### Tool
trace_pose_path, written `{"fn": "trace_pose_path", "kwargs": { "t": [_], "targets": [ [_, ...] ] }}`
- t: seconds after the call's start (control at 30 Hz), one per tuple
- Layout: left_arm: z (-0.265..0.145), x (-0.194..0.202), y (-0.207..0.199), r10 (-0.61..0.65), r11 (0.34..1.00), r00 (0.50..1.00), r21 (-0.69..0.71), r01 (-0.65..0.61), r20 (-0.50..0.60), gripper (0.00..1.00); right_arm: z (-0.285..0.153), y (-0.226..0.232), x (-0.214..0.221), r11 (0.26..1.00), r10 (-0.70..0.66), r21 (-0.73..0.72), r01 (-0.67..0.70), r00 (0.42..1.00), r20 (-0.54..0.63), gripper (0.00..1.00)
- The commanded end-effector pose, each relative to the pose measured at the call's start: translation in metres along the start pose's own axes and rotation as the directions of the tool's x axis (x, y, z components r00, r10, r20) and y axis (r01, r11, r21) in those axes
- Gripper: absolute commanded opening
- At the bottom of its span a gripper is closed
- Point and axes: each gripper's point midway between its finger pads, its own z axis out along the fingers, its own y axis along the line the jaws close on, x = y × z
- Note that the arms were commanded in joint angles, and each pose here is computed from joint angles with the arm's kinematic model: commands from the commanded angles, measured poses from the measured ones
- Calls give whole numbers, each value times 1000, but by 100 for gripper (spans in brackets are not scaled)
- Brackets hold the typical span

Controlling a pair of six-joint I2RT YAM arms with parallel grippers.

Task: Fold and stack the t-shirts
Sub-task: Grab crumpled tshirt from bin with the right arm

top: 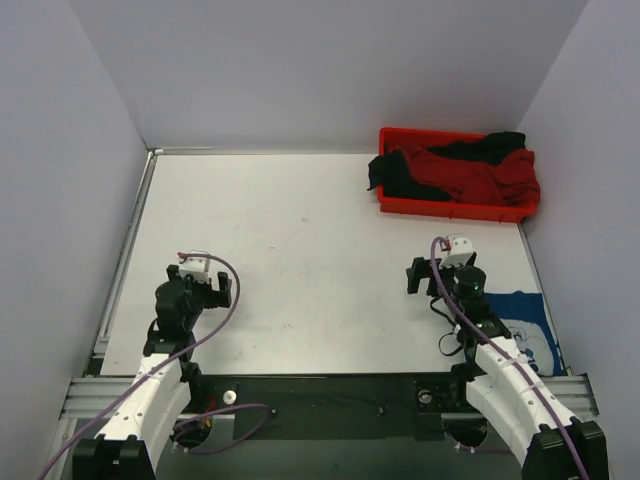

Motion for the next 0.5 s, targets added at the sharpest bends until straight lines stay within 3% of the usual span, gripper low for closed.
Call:
{"fn": "trace_pose_path", "kwargs": {
  "t": [0.0,0.1,0.13,0.17,0.2,0.23,0.27,0.3,0.33,0.37,0.4,0.47],
  "targets": [
    [-6,-28,-45,381,861,912,302,-410,153,97,-6,-24,-87,950,272,99,-296,941,201,100],
    [-2,-42,-40,361,883,921,265,-388,145,97,-2,-33,-144,935,343,42,-353,926,156,100],
    [1,-52,-37,318,909,940,242,-340,127,97,-2,-39,-143,924,366,83,-372,927,87,100],
    [6,-46,-29,283,935,957,205,-289,59,97,5,-60,-176,917,364,136,-375,926,101,100],
    [8,-59,-29,206,960,978,188,-209,37,97,5,-68,-163,905,385,195,-378,923,5,100],
    [10,-48,-30,175,965,984,204,-164,-38,97,16,-90,-194,895,378,250,-369,926,15,98],
    [7,-57,-46,139,953,990,278,-124,-35,97,19,-106,-183,866,420,320,-384,906,-50,93],
    [6,-54,-53,100,947,992,312,-72,-74,97,30,-131,-205,833,434,393,-390,901,-27,88],
    [1,-56,-68,87,920,993,389,-50,-77,97,47,-150,-178,780,503,480,-402,858,-99,87],
    [-1,-60,-77,19,910,996,415,20,-89,97,49,-175,-203,735,505,541,-409,862,-35,85],
    [-4,-58,-84,-12,893,994,446,59,-106,97,67,-194,-181,684,556,605,-407,828,-72,84],
    [-1,-62,-86,-73,891,991,440,116,-115,97,92,-227,-194,624,596,644,-442,802,-27,79]
  ]
}}
